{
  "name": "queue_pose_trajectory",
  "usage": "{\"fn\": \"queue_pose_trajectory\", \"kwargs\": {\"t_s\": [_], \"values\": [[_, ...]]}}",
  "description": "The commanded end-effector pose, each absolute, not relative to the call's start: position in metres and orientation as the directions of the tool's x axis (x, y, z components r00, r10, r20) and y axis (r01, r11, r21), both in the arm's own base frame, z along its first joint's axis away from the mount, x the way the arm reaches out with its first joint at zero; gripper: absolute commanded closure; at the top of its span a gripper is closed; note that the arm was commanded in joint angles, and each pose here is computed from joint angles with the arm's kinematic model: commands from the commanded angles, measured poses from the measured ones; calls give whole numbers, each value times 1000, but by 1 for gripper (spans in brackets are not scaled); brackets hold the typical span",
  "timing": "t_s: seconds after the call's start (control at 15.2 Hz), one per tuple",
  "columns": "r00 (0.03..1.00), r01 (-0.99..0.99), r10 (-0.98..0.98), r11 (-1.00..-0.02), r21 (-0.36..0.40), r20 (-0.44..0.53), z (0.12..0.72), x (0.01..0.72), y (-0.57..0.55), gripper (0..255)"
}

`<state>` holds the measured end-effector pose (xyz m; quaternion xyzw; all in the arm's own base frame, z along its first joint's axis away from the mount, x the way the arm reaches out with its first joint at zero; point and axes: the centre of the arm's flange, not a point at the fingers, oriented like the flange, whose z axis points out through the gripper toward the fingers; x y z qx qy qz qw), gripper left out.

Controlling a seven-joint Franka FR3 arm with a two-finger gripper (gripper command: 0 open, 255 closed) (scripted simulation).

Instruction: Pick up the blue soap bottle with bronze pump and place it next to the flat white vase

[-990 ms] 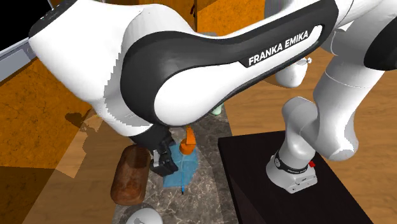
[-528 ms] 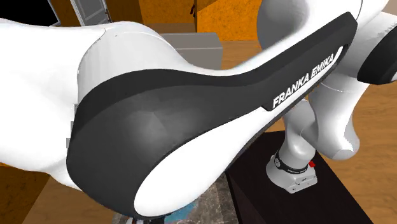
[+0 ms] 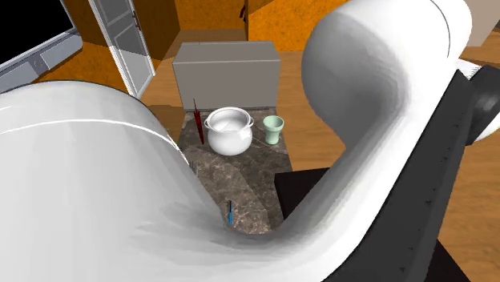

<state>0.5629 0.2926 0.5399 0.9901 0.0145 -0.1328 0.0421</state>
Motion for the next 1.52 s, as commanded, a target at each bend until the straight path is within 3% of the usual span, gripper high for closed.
{"fn": "queue_pose_trajectory", "kwargs": {"t_s": [0.0,1.45], "values": [[964,39,16,-996,79,-264,539,568,320,255],[964,39,16,-996,79,-264,433,573,342,255]]}}
